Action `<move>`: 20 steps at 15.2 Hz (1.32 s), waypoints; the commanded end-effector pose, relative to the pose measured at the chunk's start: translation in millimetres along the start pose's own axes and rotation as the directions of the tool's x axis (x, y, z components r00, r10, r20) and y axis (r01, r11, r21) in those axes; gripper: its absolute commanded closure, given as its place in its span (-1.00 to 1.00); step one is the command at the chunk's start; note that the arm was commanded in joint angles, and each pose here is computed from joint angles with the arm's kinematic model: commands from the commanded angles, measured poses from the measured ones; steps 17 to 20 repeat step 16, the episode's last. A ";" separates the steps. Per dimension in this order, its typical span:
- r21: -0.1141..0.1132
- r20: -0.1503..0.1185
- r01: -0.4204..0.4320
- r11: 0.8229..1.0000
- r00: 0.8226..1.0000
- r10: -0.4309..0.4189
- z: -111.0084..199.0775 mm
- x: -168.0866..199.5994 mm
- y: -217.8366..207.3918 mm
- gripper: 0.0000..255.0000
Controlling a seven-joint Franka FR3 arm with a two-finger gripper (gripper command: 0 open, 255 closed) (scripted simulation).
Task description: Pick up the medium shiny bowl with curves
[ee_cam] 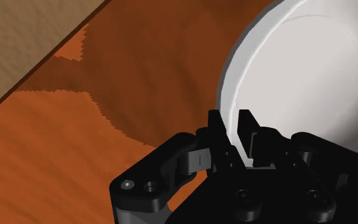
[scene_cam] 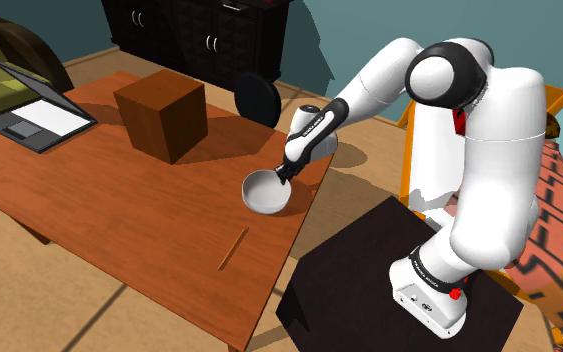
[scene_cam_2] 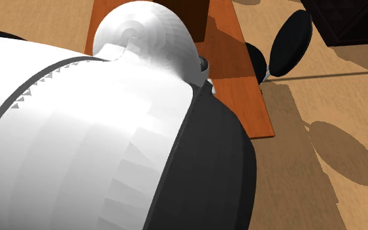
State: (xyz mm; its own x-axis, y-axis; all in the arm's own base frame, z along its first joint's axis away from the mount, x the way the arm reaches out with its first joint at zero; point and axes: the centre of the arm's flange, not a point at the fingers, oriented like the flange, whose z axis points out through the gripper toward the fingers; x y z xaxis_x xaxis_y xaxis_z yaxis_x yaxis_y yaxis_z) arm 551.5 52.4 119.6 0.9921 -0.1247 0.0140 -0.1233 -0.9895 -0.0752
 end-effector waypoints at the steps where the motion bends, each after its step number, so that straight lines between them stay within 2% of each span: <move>1: 0.000 0.000 0.000 1.000 1.000 0.000 -7.8 -0.3 -0.5 1.00; 14: 0.000 0.000 0.000 1.000 1.000 0.000 -76.3 0.7 -5.6 1.00; 20: 0.000 0.000 0.000 1.000 1.000 0.000 -77.1 0.7 -5.7 1.00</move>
